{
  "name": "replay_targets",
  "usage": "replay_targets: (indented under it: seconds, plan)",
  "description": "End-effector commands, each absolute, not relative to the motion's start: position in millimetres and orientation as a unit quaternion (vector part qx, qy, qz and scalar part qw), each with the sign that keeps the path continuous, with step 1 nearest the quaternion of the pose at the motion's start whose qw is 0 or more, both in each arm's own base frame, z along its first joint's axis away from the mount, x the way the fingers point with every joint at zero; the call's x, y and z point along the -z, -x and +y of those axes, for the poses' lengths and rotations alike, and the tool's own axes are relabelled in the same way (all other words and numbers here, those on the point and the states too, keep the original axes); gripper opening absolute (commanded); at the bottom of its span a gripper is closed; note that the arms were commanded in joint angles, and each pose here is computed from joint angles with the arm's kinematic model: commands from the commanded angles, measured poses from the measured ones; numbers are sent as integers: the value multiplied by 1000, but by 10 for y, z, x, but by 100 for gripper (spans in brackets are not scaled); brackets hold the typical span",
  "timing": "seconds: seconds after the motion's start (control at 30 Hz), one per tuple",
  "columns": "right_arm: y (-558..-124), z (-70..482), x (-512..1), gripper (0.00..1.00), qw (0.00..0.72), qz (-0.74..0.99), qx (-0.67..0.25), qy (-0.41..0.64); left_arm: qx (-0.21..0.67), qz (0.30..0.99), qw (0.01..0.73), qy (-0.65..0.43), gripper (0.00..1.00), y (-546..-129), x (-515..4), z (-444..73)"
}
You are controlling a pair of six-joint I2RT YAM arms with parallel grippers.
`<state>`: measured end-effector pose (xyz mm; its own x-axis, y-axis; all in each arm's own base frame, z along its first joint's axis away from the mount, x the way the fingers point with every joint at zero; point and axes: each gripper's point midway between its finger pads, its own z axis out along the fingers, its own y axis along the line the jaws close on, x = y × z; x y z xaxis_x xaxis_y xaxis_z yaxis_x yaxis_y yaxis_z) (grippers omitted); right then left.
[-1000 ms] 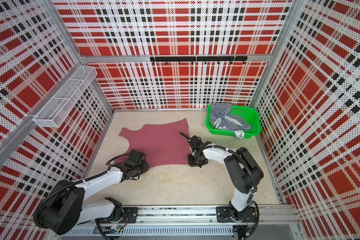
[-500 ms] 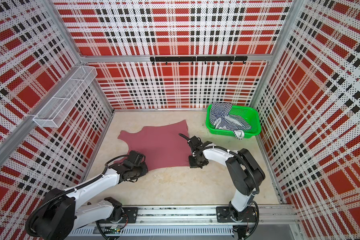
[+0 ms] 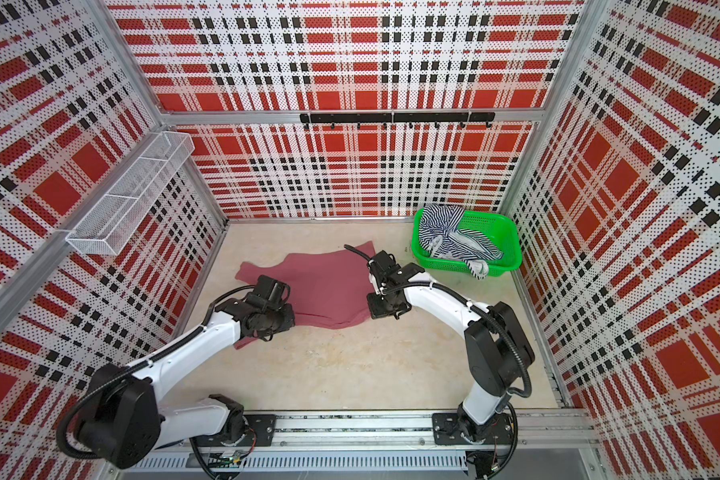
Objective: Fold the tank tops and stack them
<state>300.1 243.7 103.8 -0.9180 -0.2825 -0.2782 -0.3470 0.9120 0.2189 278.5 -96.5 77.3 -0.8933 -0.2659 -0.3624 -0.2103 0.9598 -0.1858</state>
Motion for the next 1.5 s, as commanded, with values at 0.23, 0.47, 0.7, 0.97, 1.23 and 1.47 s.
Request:
replay_targets:
  seconds: [0.23,0.47,0.7,0.97,1.23,1.47]
  plan:
    - [-3554,2281,-1041,0,123,972,-98,172,33,986,158,46,3,-3223,-730,-857]
    - [-4047,2293,-977,0,143,970,-102,166,28,989,141,38,6,-3610,-583,-762]
    - [-4546,2360,-893,0,160,967,-113,165,19,994,110,9,17,-3986,-373,-759]
    - [-4864,2249,-1095,38,203,962,-113,142,-21,987,157,22,76,-4265,-1024,-515]
    - [-4267,2222,-851,47,171,963,-164,129,-67,980,139,128,81,-3351,-1135,-33]
    - [-4265,2379,-679,44,166,958,-214,98,-6,955,185,233,74,-3184,-948,44]
